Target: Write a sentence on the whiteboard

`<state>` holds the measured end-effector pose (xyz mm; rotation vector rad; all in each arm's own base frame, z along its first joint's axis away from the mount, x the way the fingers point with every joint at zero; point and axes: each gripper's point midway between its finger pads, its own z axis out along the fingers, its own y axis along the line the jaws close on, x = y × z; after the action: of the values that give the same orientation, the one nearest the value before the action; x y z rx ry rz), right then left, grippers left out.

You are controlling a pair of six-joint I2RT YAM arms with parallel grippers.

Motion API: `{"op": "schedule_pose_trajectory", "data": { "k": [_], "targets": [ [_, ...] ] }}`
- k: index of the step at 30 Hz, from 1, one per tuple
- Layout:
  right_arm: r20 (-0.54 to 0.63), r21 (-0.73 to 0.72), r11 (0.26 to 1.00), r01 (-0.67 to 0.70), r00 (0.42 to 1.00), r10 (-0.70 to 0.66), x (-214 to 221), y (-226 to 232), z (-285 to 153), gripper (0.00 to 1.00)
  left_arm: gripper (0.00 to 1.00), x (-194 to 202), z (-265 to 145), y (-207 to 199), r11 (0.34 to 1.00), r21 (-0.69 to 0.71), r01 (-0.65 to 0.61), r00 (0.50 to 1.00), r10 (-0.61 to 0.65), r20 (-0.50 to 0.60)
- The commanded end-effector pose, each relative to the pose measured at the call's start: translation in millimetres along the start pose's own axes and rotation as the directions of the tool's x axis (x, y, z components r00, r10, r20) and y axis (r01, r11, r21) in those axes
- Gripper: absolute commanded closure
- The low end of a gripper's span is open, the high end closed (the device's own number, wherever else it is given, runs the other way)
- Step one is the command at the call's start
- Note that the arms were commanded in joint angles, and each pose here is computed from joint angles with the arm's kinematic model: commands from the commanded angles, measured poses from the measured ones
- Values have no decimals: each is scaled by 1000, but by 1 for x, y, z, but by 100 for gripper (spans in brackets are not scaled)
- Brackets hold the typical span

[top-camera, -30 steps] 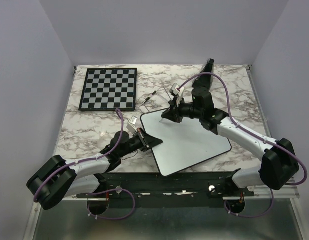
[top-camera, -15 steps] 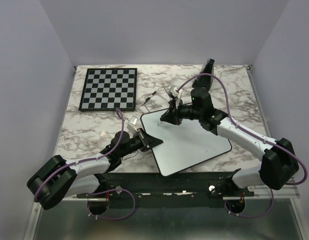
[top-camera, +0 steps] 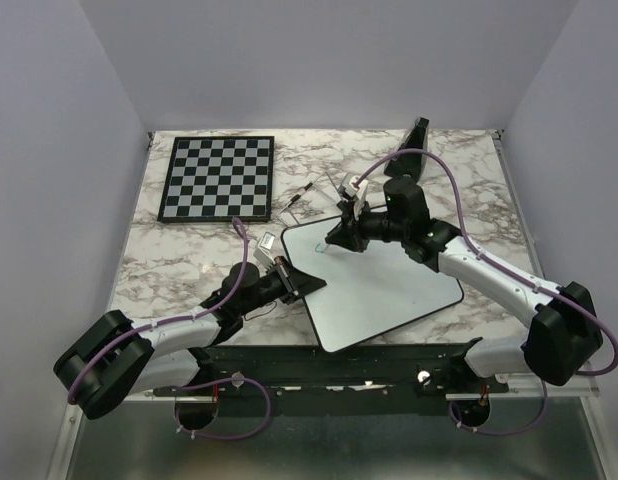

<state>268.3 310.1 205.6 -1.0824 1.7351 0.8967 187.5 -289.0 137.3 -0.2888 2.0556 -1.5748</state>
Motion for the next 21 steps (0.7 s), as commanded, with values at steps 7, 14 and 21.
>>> {"op": "schedule_pose_trajectory", "data": {
  "k": [7,14,21],
  "targets": [
    [-98,-85,996,-24,995,15,28,21,-7,99,100,-5,3,-1,994,7,-106,994,106,26],
    [-102,-200,980,-22,995,2,24,49,-1,99,100,-5,3,-2,994,8,-108,994,107,27],
    [-34,-125,992,-3,999,-1,-10,37,-4,100,100,-4,1,-1,994,5,-108,994,108,27]
  ]
}}
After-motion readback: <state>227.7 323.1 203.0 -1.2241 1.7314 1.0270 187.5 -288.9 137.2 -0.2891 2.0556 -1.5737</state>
